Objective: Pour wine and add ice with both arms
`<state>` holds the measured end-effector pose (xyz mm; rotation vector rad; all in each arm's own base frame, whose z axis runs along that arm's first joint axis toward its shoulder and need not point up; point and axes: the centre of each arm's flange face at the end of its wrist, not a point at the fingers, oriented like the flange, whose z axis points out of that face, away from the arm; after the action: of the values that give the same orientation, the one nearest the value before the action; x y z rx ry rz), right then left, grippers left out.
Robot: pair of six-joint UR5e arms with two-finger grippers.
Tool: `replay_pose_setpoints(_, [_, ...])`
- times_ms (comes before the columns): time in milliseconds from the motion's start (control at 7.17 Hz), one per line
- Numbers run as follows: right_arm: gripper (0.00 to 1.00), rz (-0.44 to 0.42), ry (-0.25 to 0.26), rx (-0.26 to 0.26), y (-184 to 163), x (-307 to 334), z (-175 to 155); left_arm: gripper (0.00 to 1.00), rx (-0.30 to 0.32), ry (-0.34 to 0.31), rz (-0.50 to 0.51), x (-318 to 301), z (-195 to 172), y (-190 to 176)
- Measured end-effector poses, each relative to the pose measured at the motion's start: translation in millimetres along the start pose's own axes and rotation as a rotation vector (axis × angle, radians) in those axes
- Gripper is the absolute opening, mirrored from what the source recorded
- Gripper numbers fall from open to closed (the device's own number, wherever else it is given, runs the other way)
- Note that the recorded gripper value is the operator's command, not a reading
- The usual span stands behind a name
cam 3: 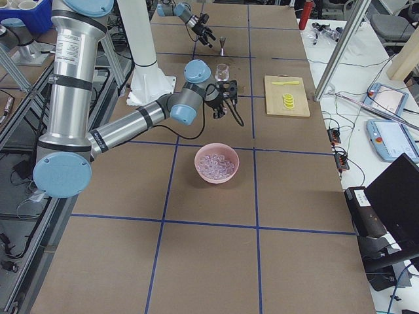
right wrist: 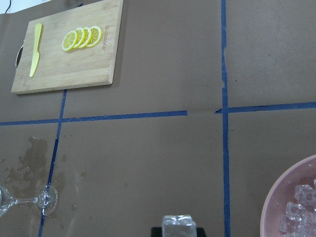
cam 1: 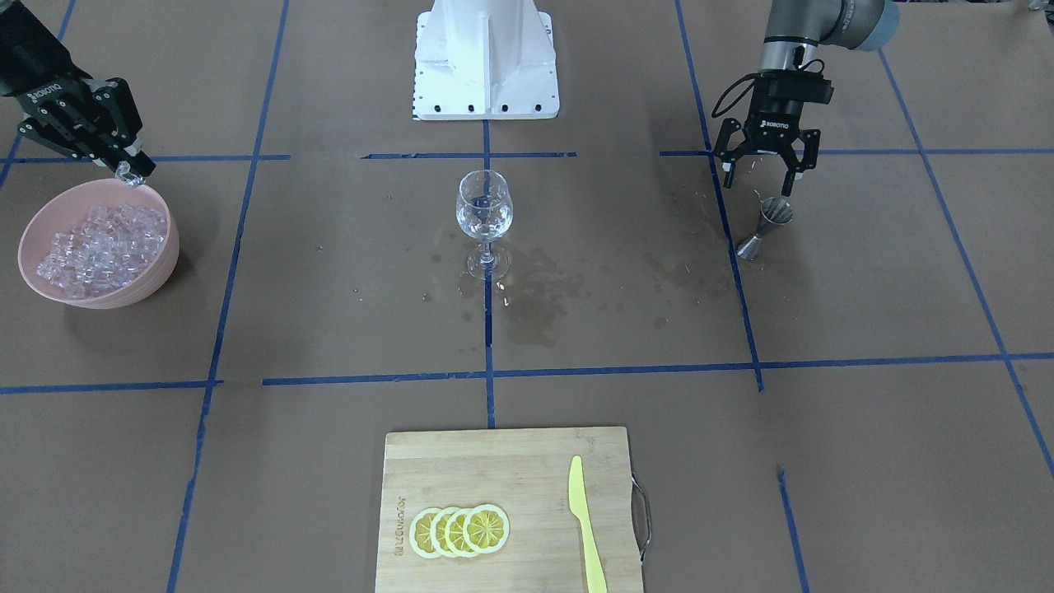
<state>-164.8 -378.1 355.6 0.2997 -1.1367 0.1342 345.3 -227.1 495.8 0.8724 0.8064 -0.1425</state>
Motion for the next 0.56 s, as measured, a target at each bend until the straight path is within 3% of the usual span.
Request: replay_pose_setpoints(558, [0.00,0.036,-0.049,-0.006,-7,-23,0,1.00,-0.203,0.063,0.004,-5,-24,3])
